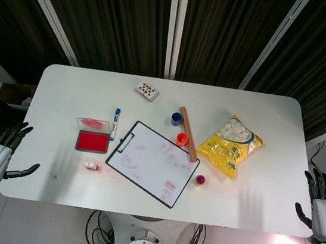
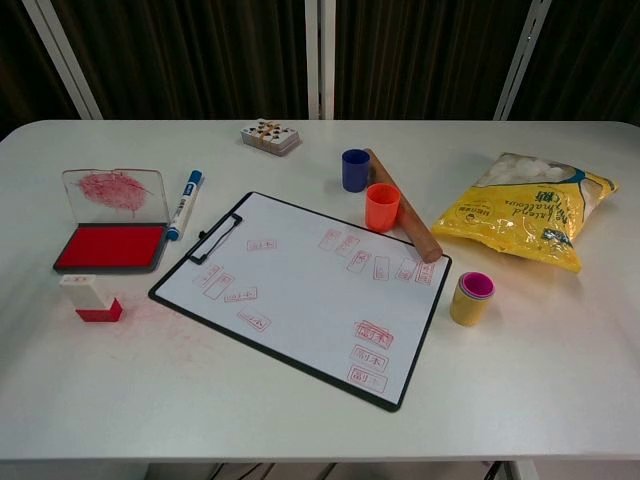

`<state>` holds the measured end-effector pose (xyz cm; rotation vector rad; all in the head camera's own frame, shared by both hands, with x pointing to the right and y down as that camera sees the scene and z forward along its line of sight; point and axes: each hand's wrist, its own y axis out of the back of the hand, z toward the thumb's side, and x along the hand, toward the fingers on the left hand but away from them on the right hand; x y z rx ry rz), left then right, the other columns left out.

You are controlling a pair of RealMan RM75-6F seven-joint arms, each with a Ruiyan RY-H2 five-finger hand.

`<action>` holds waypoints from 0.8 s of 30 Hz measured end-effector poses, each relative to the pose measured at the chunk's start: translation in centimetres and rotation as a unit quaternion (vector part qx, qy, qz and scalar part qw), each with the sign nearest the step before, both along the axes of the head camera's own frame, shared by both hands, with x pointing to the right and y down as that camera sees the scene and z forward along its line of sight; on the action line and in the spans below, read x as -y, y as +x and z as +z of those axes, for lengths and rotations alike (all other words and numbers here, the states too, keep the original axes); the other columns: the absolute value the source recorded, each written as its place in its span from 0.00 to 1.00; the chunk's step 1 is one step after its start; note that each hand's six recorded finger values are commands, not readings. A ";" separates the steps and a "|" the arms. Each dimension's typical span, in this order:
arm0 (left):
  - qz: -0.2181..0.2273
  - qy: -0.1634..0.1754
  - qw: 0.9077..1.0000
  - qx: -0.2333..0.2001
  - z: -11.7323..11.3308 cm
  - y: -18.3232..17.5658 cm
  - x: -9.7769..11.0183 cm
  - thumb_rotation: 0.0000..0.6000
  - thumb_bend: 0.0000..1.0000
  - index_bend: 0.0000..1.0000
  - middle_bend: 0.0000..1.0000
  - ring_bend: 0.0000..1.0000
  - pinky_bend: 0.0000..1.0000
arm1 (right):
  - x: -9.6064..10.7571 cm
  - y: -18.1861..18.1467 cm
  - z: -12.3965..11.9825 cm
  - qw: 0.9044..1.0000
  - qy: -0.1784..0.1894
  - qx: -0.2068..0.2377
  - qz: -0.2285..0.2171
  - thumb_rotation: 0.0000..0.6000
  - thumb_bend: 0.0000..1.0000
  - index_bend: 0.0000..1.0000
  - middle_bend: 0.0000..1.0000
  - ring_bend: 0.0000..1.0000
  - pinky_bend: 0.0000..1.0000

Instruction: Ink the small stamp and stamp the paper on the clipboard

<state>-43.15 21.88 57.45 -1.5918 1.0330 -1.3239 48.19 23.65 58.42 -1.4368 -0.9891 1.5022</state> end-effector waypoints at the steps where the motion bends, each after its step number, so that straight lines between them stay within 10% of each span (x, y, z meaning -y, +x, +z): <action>1: -0.001 0.000 1.000 0.000 0.0 0.0 0.0 0.12 0.10 0.12 0.10 0.09 0.19 | 0.0 0.0 0.0 1.000 0.000 0.000 0.000 1.00 0.22 0.00 0.00 0.00 0.00; 24: 0.018 -0.019 1.000 -0.001 0.2 1.8 0.0 0.24 0.12 0.12 0.10 0.10 0.24 | 0.6 1.0 -0.7 1.000 0.009 0.003 0.011 1.00 0.23 0.00 0.00 0.00 0.00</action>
